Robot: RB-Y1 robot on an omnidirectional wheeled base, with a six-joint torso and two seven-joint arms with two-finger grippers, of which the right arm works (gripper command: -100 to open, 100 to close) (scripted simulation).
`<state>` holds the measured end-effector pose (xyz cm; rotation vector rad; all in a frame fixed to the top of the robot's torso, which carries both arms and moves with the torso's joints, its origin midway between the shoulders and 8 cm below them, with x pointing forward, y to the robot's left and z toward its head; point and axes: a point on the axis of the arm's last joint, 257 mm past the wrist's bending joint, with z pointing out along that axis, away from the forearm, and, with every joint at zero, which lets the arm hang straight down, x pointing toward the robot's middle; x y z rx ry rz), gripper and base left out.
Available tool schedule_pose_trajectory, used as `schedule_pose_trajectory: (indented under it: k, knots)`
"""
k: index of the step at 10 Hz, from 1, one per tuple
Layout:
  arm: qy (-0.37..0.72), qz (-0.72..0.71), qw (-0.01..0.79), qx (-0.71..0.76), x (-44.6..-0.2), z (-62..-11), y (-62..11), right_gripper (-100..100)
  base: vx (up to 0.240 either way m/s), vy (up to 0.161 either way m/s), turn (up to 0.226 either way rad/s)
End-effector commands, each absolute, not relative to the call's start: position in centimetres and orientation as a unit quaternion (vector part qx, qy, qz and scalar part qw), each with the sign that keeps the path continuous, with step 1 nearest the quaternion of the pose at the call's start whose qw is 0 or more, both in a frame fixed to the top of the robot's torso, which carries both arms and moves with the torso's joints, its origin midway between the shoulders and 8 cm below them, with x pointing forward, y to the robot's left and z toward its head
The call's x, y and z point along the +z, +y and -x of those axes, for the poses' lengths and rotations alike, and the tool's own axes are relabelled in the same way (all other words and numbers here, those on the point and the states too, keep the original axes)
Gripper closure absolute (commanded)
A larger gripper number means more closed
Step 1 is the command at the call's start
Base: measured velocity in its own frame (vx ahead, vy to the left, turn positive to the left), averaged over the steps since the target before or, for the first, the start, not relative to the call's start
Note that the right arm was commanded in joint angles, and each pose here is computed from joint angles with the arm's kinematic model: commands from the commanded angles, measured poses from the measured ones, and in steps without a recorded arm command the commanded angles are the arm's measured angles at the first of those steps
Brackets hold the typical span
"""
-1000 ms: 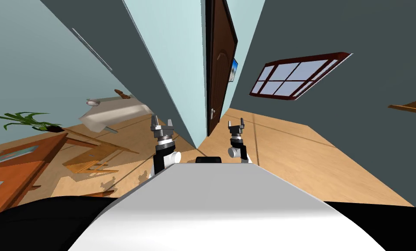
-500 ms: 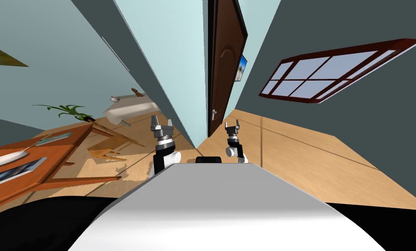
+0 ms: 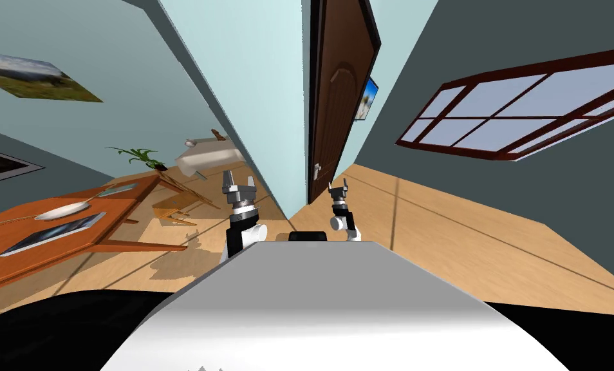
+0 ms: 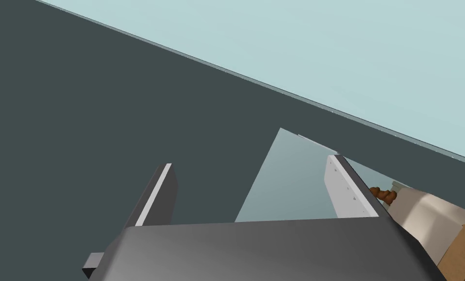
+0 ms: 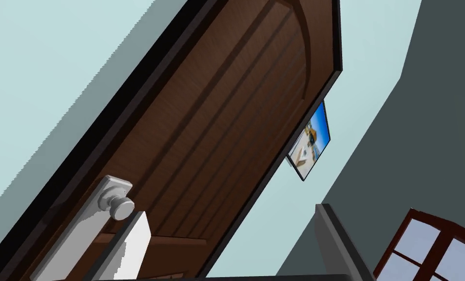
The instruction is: Push the door open
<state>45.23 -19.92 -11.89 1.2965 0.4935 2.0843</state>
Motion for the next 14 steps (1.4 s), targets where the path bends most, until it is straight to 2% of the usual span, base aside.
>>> schedule_pose_trajectory:
  k: [1,3,14]
  knots:
    - [0.184,-0.500,0.300,0.791,-12.7,-45.7,-19.5,-100,0.061,-0.110,0.118]
    - [0.177,-0.518,0.271,0.791,-14.2,-46.4,-18.6,-100,0.071,-0.136,0.233]
    - [0.137,-0.608,0.126,0.771,-21.8,-49.3,-13.2,-100,0.083,-0.190,0.219]
